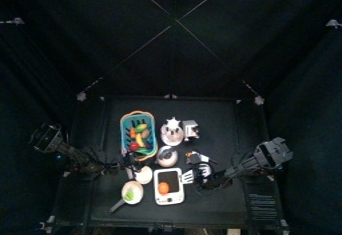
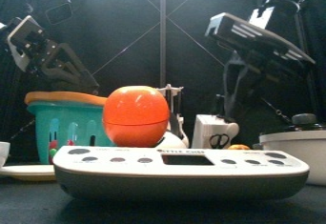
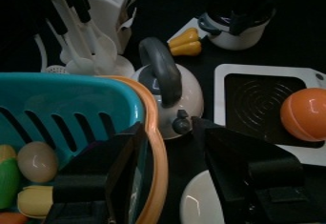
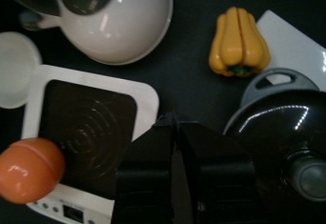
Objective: Grab squash and place into pan
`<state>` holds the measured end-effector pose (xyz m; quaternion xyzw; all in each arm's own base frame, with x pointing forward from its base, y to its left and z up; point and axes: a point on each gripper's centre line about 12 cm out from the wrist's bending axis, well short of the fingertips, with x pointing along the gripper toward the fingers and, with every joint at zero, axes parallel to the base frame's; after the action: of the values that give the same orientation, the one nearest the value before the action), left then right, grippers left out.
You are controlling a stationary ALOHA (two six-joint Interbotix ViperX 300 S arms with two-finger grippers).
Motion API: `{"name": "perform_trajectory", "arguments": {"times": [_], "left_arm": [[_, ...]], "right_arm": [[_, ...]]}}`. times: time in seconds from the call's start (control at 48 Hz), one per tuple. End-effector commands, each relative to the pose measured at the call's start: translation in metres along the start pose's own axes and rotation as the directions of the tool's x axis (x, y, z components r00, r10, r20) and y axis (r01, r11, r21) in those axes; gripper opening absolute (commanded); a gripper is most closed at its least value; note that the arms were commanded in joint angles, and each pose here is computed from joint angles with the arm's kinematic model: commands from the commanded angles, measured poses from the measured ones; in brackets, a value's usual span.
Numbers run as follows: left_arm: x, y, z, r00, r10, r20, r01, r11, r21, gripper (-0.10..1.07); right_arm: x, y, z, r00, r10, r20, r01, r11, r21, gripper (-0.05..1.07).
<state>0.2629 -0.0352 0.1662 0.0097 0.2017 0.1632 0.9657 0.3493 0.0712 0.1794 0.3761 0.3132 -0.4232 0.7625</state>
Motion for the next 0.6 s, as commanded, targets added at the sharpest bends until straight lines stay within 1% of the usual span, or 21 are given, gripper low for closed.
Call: {"name": "perform_trajectory", "arguments": {"times": [0.0, 0.062, 0.146, 0.25, 0.354, 0.417, 0.5, 0.583], "left_arm": [[0.0, 0.0, 0.003, 1.0, 0.004, 0.006, -0.004, 1.0, -0.014, 0.84], [0.0, 0.0, 0.003, 1.0, 0.004, 0.006, -0.004, 1.0, -0.014, 0.84], [0.0, 0.0, 0.003, 1.0, 0.004, 0.006, -0.004, 1.0, -0.012, 0.84], [0.0, 0.0, 0.003, 1.0, 0.005, 0.005, -0.005, 1.0, -0.013, 0.84], [0.0, 0.0, 0.003, 1.0, 0.003, 0.005, -0.003, 1.0, -0.012, 0.84], [0.0, 0.0, 0.003, 1.0, 0.005, 0.005, -0.005, 1.0, -0.013, 0.84], [0.0, 0.0, 0.003, 1.0, 0.005, 0.005, -0.005, 1.0, -0.013, 0.84], [0.0, 0.0, 0.003, 1.0, 0.005, 0.005, -0.005, 1.0, -0.011, 0.84]], "right_arm": [[-0.023, 0.008, 0.023, 0.996, 0.076, 0.048, -0.077, 0.997, 0.016, 0.31], [-0.025, 0.004, 0.031, 0.994, 0.084, 0.076, -0.085, 0.996, 0.005, 0.31], [-0.021, -0.006, 0.038, 0.992, 0.073, 0.101, -0.072, 0.997, -0.011, 0.32], [-0.013, -0.017, 0.044, 0.99, 0.063, 0.125, -0.059, 0.998, -0.036, 0.39], [-0.007, -0.024, 0.047, 0.992, 0.061, 0.107, -0.059, 0.998, -0.023, 0.52], [-0.002, -0.027, 0.046, 0.995, 0.062, 0.081, -0.062, 0.998, -0.005, 0.64], [0.002, -0.03, 0.045, 0.996, 0.064, 0.061, -0.065, 0.998, 0.008, 0.77], [0.006, -0.034, 0.045, 0.997, 0.057, 0.054, -0.058, 0.998, 0.012, 0.86]]}}
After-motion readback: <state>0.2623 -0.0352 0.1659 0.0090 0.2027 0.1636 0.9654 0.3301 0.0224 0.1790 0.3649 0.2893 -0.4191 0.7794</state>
